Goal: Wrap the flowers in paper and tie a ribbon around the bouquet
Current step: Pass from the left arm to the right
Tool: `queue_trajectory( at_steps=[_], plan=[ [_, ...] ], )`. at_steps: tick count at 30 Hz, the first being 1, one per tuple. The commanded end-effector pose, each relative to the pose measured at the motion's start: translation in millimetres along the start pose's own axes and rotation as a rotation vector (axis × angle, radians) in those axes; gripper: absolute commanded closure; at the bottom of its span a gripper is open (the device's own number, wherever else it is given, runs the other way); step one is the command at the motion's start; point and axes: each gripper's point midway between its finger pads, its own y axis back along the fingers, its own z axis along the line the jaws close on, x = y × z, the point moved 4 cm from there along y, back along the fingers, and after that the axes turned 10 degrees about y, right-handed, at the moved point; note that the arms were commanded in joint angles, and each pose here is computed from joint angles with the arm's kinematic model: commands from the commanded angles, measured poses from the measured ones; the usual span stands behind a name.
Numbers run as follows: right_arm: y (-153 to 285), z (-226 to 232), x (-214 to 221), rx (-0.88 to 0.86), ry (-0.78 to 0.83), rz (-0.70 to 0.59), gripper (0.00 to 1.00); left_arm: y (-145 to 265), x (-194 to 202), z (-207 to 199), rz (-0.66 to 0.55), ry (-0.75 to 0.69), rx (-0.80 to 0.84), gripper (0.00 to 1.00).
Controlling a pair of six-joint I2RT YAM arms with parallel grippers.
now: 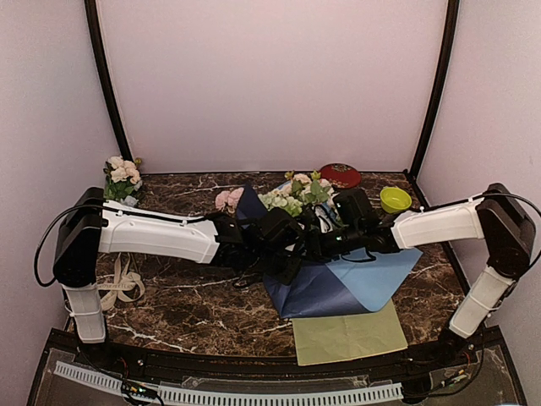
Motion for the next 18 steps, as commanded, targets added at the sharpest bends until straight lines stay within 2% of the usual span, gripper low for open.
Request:
queue_trajectory(
  at_steps=[1, 6, 8, 13, 18],
  plan=[
    [-2, 12, -11, -0.027, 0.04, -0.017, 0.71, 3, -5, -7, -0.008, -0.006, 0.03, 1.0],
    [-1, 8, -8, 0.003, 0.04, 0.001, 0.98, 9, -7, -5, -0.021, 0.003, 0.026, 1.0],
    [1, 0, -7, 0.044, 0.04, 0.009, 1.0, 18, -12, -9, -0.064, -0.008, 0.072, 0.99],
    [5, -8, -7, 0.054, 0.031, 0.004, 1.0, 45, -21, -19, -0.149, -0.083, 0.187, 0.62],
    [4, -13, -5, 0.049, 0.021, 0.006, 1.0, 93, -37, -18, -0.242, -0.21, 0.278, 0.46]
  ],
)
